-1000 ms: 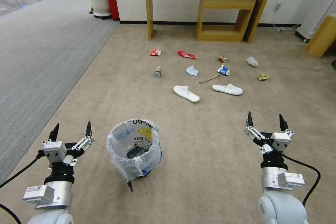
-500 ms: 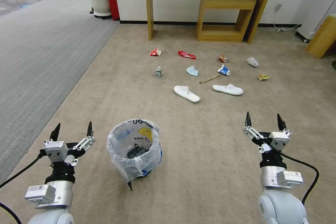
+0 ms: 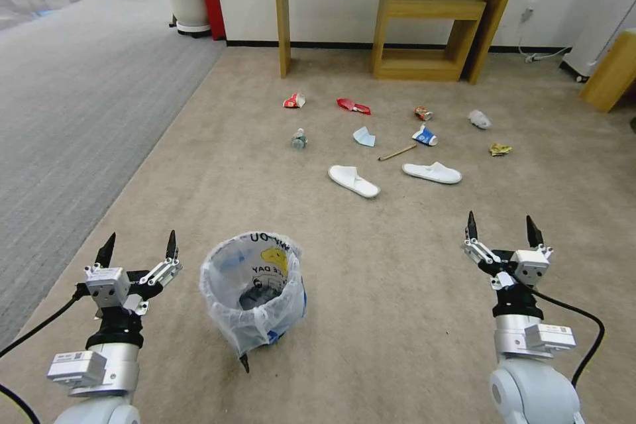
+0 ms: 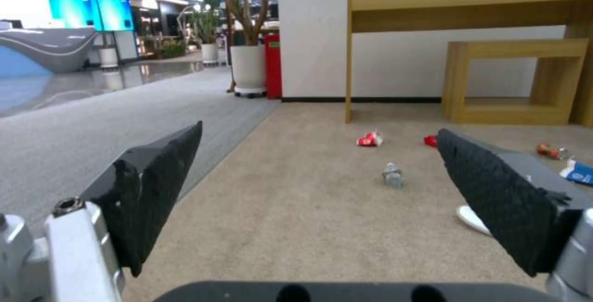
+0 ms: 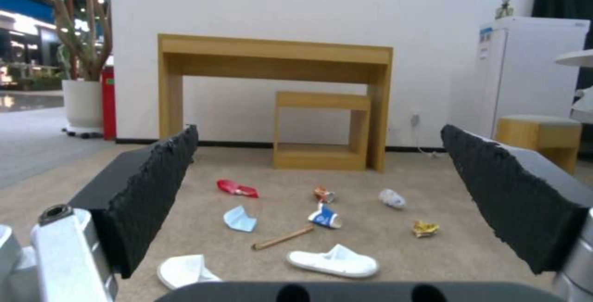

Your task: Pick up the trash bin and place the garbage on the floor into it.

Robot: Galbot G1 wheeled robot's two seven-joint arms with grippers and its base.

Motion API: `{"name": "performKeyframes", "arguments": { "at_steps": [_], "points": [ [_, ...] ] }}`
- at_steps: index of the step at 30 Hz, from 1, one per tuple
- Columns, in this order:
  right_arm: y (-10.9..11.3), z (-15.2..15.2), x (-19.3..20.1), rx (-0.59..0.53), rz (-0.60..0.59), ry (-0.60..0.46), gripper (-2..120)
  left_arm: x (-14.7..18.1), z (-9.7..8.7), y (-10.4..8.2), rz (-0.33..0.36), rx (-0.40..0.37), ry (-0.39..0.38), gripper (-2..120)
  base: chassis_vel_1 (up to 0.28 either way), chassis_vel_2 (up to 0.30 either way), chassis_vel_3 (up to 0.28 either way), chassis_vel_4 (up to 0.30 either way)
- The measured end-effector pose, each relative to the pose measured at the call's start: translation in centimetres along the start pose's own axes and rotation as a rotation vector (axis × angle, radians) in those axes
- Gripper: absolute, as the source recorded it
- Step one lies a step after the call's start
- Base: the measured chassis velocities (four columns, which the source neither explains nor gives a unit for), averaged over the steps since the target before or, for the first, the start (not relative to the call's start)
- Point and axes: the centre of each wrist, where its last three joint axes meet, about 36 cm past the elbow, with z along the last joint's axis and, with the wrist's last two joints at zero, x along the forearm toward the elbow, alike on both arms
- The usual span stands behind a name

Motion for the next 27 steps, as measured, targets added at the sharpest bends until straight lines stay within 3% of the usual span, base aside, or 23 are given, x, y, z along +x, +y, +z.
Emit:
{"name": "performKeyframes", "arguments": {
  "at_steps": [6,10,14,15,18,19,22,27],
  "points": [
    [-0.1,0.0,-0.1,0.003,-0.007,0.001,100,-0.1,-0.4,-0.1,0.008,0.011,0.003,100,-0.001,0.007,0.009,-0.001],
    [-0.2,-0.1,-0.6,0.003,-0.008,0.010,100,-0.9,-2.1,-0.5,0.044,0.064,0.050,100,0.000,0.000,0.000,0.000],
    [-0.6,-0.1,-1.3,0.012,-0.026,0.015,100,-2.7,-4.9,0.0,0.128,0.118,0.154,100,0.000,0.000,0.000,0.000],
    [-0.6,-0.1,-1.3,0.012,-0.026,0.015,100,-2.7,-4.9,0.0,0.128,0.118,0.154,100,0.000,0.000,0.000,0.000],
    [-0.8,0.5,-1.3,0.016,-0.035,0.030,100,-3.7,-6.4,0.9,0.195,0.080,0.252,100,0.000,0.000,0.000,0.000],
    [-0.8,0.5,-1.3,0.016,-0.035,0.030,100,-3.7,-6.4,0.9,0.195,0.080,0.252,100,0.000,0.000,0.000,0.000],
    [-1.0,0.9,-1.5,0.025,-0.041,0.045,100,-5.0,-7.6,1.6,0.237,0.041,0.402,100,0.000,0.000,0.000,0.000],
    [-0.6,1.4,-1.5,0.027,-0.053,0.062,100,-5.7,-8.3,1.5,0.263,0.043,0.489,100,0.000,0.000,0.000,0.000]
  ]
}}
